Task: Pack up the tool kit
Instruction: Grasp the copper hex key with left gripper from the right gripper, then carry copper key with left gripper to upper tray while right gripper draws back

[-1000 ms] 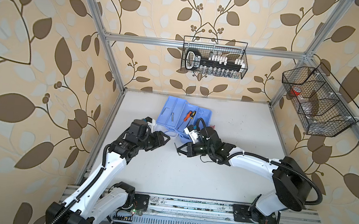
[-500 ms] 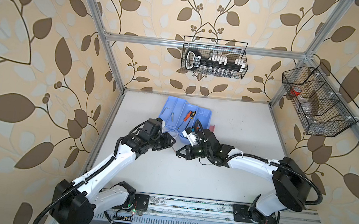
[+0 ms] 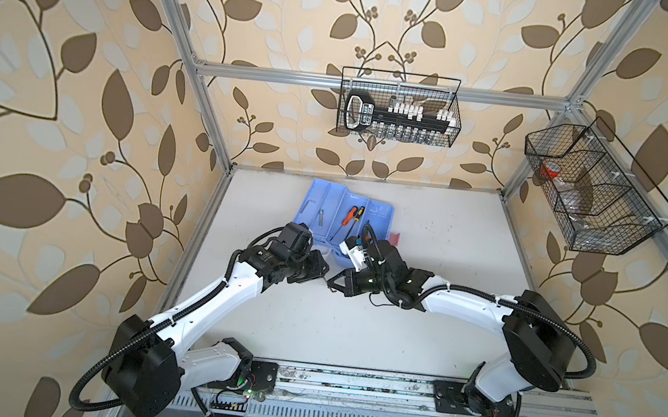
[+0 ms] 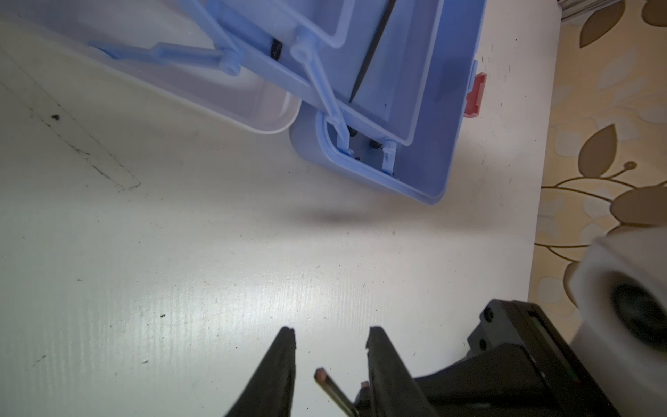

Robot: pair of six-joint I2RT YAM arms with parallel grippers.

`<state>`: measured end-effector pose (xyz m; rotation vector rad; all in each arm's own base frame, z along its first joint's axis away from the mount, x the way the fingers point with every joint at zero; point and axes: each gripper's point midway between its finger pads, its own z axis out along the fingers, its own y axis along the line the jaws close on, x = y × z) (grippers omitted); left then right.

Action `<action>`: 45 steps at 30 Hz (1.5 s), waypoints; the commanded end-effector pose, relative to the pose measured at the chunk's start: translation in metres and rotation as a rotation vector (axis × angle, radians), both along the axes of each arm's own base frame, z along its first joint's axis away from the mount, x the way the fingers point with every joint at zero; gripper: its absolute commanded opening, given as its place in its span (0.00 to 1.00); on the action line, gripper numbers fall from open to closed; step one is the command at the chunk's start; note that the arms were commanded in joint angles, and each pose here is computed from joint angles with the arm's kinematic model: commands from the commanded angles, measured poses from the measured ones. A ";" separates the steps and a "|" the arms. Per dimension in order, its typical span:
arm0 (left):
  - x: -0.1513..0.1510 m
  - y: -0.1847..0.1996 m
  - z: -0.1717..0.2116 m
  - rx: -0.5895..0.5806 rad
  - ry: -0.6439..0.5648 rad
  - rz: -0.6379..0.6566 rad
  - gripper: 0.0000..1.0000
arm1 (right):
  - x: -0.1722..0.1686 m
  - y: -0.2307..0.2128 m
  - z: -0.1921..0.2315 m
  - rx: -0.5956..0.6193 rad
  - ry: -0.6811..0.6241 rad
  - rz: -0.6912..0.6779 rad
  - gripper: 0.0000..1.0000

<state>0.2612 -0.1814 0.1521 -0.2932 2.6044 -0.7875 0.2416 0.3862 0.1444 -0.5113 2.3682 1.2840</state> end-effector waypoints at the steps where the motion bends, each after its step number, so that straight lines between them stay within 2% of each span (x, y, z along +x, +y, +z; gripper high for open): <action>1: 0.004 0.003 0.010 0.013 -0.036 0.013 0.39 | 0.003 -0.002 -0.010 -0.003 0.016 -0.017 0.00; 3: 0.004 0.002 0.009 0.010 -0.033 0.015 0.45 | 0.003 -0.003 -0.014 -0.001 0.025 -0.023 0.00; 5: 0.004 0.001 0.007 0.003 -0.023 0.017 0.57 | 0.003 -0.003 -0.016 0.008 0.034 -0.028 0.00; 7: 0.004 -0.002 0.004 -0.007 -0.008 0.016 0.63 | 0.004 -0.003 -0.015 0.021 0.035 -0.034 0.00; 10: 0.003 -0.005 -0.002 -0.022 0.017 0.017 0.64 | 0.006 -0.002 -0.012 0.036 0.035 -0.039 0.00; 12: 0.002 -0.007 -0.006 -0.034 0.032 0.023 0.53 | 0.007 0.000 -0.009 0.047 0.032 -0.041 0.00; 14: 0.002 -0.008 -0.009 -0.042 0.043 0.028 0.47 | 0.008 0.001 -0.006 0.059 0.031 -0.043 0.00; 17: 0.003 -0.009 -0.011 -0.052 0.054 0.038 0.45 | 0.009 0.002 -0.005 0.066 0.031 -0.047 0.00; 21: 0.007 -0.011 -0.006 -0.070 0.050 0.056 0.32 | 0.009 0.004 -0.006 0.073 0.035 -0.051 0.00; 26: 0.014 -0.017 0.002 -0.102 0.047 0.066 0.20 | 0.008 0.012 -0.008 0.089 0.045 -0.053 0.00; 31: 0.014 -0.020 0.005 -0.114 0.054 0.069 0.00 | 0.014 0.017 -0.007 0.139 0.057 -0.082 0.00; 37: 0.016 -0.016 0.009 -0.087 0.034 0.070 0.00 | 0.017 0.012 0.003 0.174 0.050 -0.080 0.00; 38: 0.017 -0.013 0.010 -0.065 0.027 0.073 0.00 | 0.016 0.011 0.006 0.177 0.044 -0.075 0.01; 42: 0.027 0.005 0.028 0.054 -0.030 0.081 0.00 | 0.017 -0.008 0.016 0.171 0.012 -0.090 0.28; 45: 0.037 0.023 0.049 0.158 -0.096 0.097 0.00 | 0.019 -0.031 0.018 0.127 -0.032 -0.128 0.42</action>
